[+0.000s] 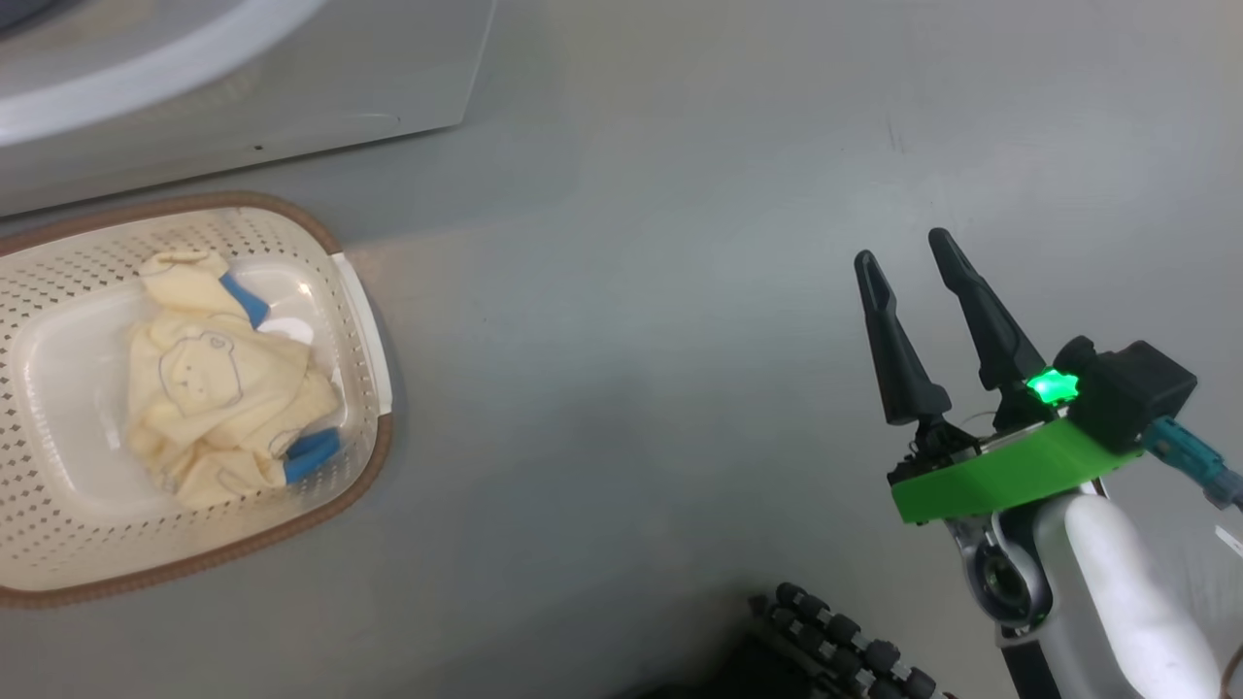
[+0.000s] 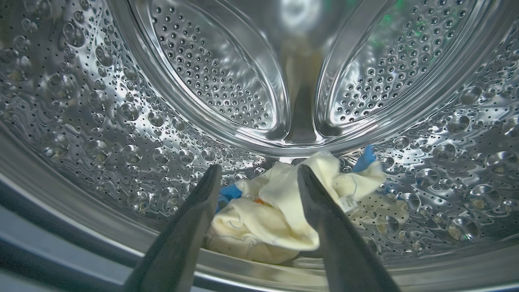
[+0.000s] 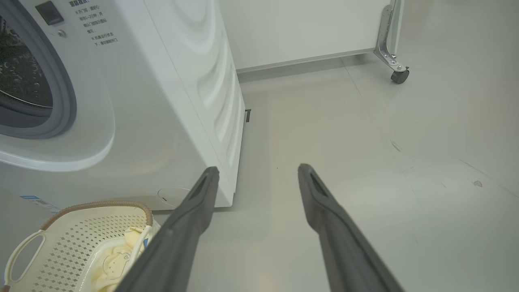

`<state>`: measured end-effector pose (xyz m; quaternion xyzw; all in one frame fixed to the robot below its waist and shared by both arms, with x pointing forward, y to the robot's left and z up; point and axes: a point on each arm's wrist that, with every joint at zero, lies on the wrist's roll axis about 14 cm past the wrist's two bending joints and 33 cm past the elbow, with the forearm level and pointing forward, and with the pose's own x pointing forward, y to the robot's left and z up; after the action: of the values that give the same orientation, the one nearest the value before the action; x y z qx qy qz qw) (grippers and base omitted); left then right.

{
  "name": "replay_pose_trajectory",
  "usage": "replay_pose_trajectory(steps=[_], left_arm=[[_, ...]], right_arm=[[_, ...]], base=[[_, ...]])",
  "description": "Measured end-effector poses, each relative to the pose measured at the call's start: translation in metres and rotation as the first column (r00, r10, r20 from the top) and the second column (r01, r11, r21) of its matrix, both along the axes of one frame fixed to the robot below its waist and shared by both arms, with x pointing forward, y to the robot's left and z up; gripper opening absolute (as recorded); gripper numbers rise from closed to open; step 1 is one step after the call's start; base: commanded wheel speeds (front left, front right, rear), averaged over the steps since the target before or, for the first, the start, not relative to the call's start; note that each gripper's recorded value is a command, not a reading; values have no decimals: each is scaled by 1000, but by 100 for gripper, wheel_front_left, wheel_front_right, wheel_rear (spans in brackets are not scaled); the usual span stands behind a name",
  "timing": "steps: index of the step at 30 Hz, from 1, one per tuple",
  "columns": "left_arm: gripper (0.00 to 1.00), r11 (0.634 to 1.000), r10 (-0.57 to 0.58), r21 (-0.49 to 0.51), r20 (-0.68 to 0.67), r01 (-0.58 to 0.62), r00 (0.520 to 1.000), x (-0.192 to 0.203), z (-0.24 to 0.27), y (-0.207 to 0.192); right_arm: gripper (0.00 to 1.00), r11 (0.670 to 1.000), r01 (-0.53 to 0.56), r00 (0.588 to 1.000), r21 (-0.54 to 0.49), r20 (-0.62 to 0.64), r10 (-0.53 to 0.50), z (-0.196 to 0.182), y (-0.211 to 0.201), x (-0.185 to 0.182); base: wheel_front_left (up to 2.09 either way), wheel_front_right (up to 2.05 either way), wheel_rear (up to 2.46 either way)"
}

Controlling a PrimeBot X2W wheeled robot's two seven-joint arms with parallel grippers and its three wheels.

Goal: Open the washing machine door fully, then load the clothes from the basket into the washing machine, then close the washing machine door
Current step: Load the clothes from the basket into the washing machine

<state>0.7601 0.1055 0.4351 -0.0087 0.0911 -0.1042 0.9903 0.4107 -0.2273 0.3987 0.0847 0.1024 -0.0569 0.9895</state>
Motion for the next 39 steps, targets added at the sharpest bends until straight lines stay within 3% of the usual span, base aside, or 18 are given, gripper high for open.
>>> replay_pose_trajectory(steps=[10, 16, 23, 39], left_arm=[[100, 1000, -7, 24, 36, 6, 999, -16, -8, -2], [100, 999, -12, 32, 14, 11, 1000, -51, -34, -1], [100, 1000, 7, -3, 79, -7, 997, -84, -22, 0], [100, 996, -5, -83, 155, 18, 988, -242, 19, -5]], right_arm=[[100, 1000, -10, 1000, 6, 24, 10, 4, 3, 8], [100, 1000, -22, 999, 3, 49, 22, 11, 6, 12], [100, 998, -56, 995, -5, 78, 56, 19, 15, 18], [100, 991, -128, 983, -37, 131, 131, 44, 40, 3]], base=[[0, 0, 0], [0, 0, 0], [0, 0, 0], [0, 0, 0]])
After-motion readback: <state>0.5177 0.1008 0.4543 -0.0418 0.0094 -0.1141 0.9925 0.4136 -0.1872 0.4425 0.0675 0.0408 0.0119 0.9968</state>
